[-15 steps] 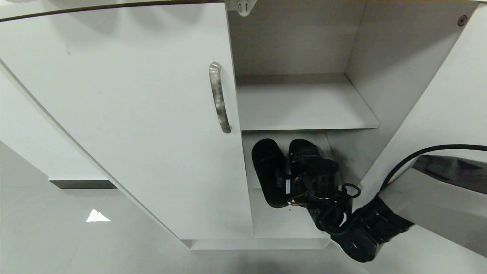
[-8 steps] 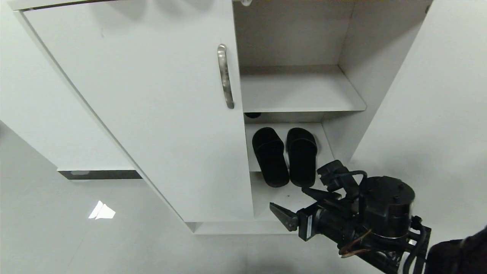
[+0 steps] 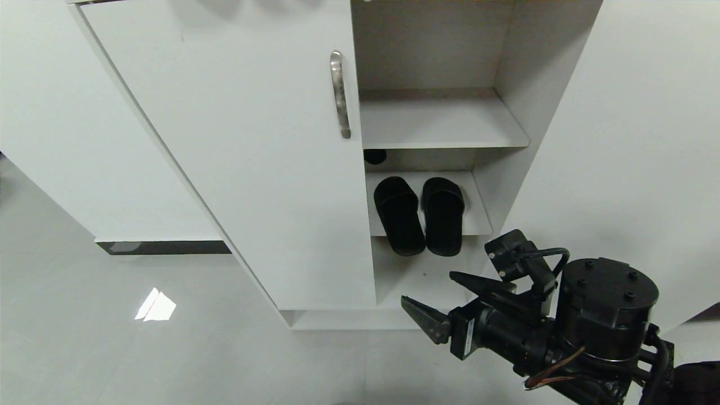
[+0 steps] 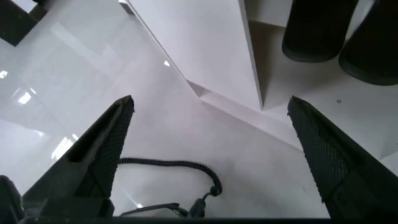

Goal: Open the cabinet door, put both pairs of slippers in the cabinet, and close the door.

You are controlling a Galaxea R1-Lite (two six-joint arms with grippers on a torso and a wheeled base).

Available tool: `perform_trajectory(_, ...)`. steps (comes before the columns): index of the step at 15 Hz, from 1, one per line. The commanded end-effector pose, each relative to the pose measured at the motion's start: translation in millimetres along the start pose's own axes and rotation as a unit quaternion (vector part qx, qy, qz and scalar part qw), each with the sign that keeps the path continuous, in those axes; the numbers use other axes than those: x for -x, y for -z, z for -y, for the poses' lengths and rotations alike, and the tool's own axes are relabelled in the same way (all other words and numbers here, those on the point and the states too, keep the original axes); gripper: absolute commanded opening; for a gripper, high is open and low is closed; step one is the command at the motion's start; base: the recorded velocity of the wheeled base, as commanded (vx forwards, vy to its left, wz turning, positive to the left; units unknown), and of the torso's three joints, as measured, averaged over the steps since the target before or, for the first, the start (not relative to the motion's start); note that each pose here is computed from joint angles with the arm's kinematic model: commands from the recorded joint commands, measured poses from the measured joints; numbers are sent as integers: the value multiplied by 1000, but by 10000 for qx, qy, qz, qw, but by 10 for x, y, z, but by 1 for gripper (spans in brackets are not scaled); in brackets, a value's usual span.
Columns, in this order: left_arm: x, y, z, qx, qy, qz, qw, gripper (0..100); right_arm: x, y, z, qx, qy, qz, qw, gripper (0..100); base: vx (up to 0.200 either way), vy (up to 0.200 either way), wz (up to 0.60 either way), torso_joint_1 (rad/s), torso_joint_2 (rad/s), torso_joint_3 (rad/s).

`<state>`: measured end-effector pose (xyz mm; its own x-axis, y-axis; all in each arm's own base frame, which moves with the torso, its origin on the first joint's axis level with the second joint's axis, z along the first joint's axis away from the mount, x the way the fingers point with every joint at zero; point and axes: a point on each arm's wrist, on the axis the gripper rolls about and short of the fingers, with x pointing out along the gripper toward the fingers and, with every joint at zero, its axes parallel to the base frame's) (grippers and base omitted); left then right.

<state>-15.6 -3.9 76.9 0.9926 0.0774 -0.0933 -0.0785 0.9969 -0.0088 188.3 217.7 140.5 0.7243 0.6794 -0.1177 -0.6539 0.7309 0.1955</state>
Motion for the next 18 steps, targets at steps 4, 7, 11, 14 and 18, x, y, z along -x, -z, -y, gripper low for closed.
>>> perform_trajectory(4, 0, 0, 0, 4, -1, 0, 10000, 0, 9, 0, -27, 3, -49, 1, 10000, 100, 0, 0, 0, 5, 5, 154)
perform_trajectory(7, -1, 0, 0, 4, -1, -7, 10000, 0, 7, 5, -31, 5, -48, -6, 10000, 100, 0, 0, 0, 2, 2, 199)
perform_trajectory(11, 0, 0, 0, 4, -1, 0, 10000, 0, 5, 1, -32, 4, -49, 1, 10000, 100, 0, 0, 0, 4, 2, 204)
perform_trajectory(14, -1, 0, 0, 12, -1, -7, 10000, 0, -2, 15, -53, 3, -91, -23, 10000, 100, 0, 0, 0, 1, -1, 204)
perform_trajectory(18, 0, 0, 0, -19, -1, 0, 10000, 0, 10, 20, -64, -1, -112, -35, 9999, 100, 0, 0, 0, 2, 5, 144)
